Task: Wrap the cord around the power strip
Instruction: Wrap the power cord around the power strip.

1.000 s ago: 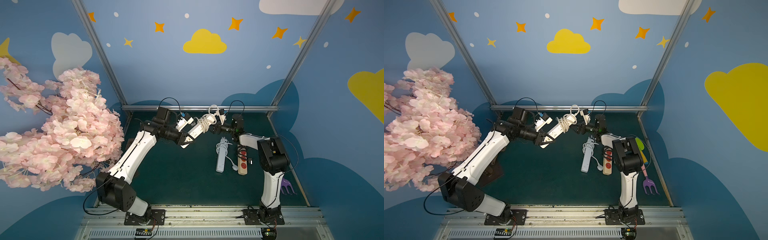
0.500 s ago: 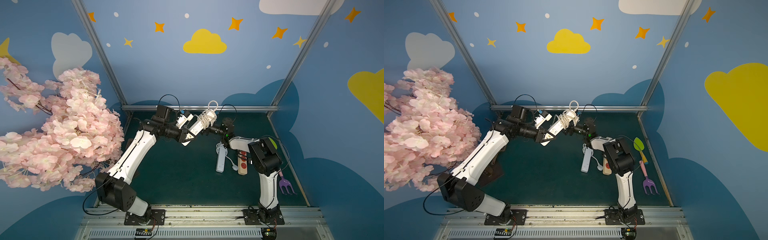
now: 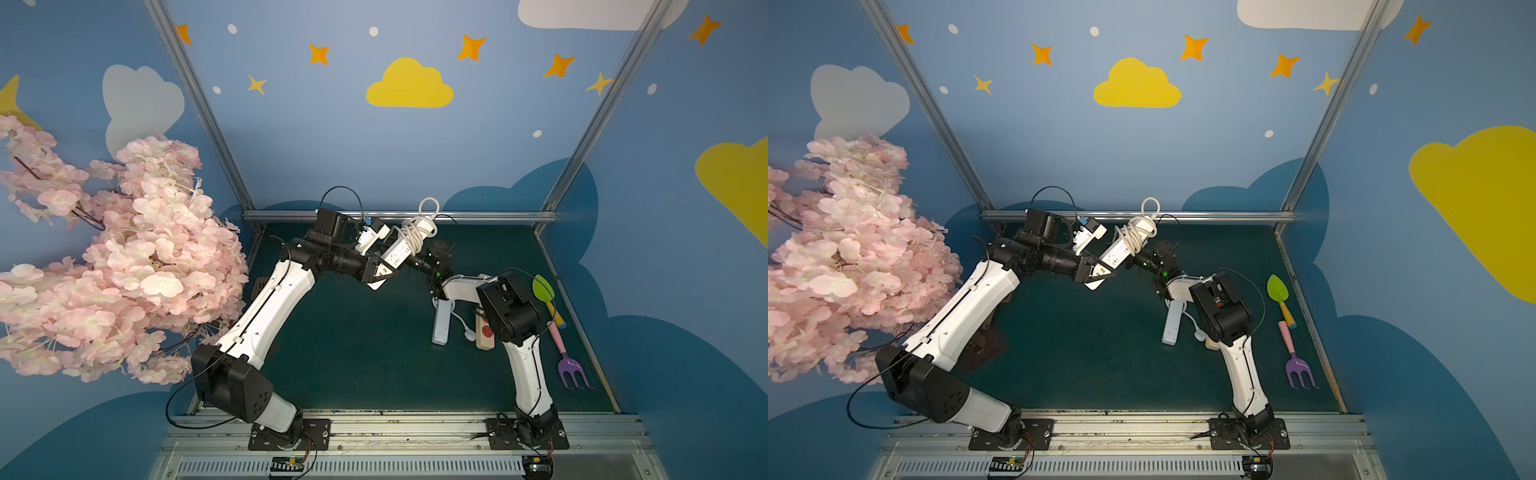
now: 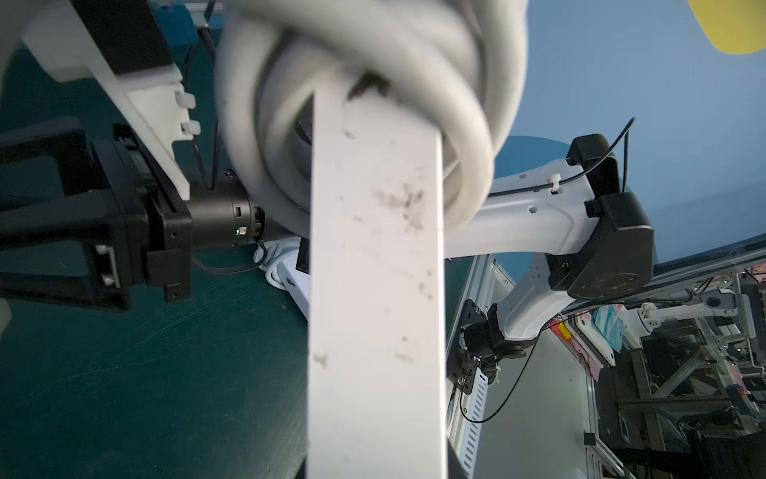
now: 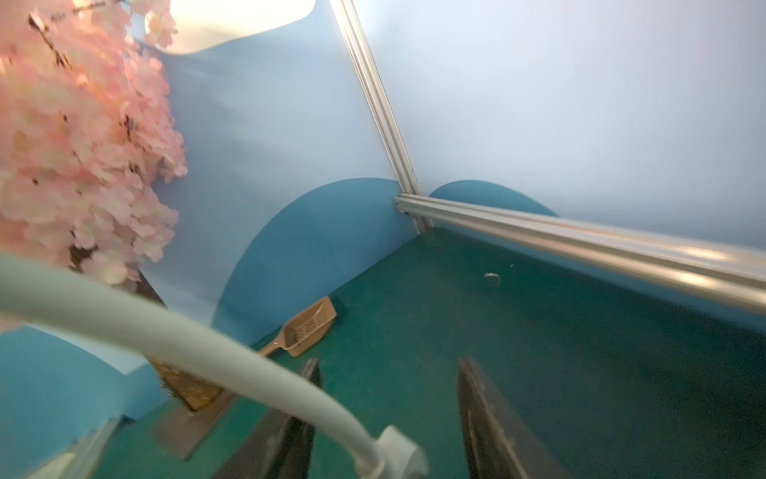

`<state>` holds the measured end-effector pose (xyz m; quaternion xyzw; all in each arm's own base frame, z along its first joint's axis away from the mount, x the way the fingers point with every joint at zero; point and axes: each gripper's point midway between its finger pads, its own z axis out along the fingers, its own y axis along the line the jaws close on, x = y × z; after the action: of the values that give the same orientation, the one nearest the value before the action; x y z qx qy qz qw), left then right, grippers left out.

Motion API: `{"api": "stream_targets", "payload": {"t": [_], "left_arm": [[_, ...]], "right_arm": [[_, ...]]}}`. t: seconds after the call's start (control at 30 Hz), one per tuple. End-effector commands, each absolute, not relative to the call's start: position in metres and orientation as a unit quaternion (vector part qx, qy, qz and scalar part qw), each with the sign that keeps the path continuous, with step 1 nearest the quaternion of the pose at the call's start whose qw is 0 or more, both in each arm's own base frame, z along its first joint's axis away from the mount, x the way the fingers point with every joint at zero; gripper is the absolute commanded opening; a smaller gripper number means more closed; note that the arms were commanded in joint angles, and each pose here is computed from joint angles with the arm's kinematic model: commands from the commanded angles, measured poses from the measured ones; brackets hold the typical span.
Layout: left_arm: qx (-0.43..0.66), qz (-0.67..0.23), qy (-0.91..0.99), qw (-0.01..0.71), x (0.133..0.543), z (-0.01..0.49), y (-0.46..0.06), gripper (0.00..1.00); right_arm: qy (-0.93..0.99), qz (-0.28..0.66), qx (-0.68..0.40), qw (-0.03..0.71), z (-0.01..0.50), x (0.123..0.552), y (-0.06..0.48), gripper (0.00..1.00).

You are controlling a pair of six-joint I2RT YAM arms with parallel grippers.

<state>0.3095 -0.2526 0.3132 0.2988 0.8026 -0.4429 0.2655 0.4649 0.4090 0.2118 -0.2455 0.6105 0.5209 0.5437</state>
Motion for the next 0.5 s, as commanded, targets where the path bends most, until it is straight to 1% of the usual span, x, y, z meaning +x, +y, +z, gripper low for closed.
{"api": "stream_targets", "payload": {"t": [0.0,0.13,0.33,0.4,0.47], "left_arm": [[0.327,-0.456,0.761,0.325,0.318,0.348,-0.259,0.03],[0.322,-0.455,0.762,0.329,0.322,0.348,-0.259,0.03],[0.301,-0.426,0.778,0.349,0.336,0.342,-0.248,0.03],[0.290,-0.399,0.792,0.361,0.348,0.337,-0.239,0.03],[0.280,-0.351,0.813,0.371,0.364,0.326,-0.224,0.03]], "right_arm": [[0.601,0.530,-0.228,0.554,0.216,0.469,0.410,0.32],[0.603,0.533,-0.214,0.554,0.212,0.468,0.408,0.16],[0.623,0.531,-0.190,0.543,0.202,0.459,0.402,0.00],[0.636,0.533,-0.182,0.528,0.194,0.448,0.397,0.00],[0.656,0.532,-0.179,0.504,0.184,0.431,0.391,0.00]]}}
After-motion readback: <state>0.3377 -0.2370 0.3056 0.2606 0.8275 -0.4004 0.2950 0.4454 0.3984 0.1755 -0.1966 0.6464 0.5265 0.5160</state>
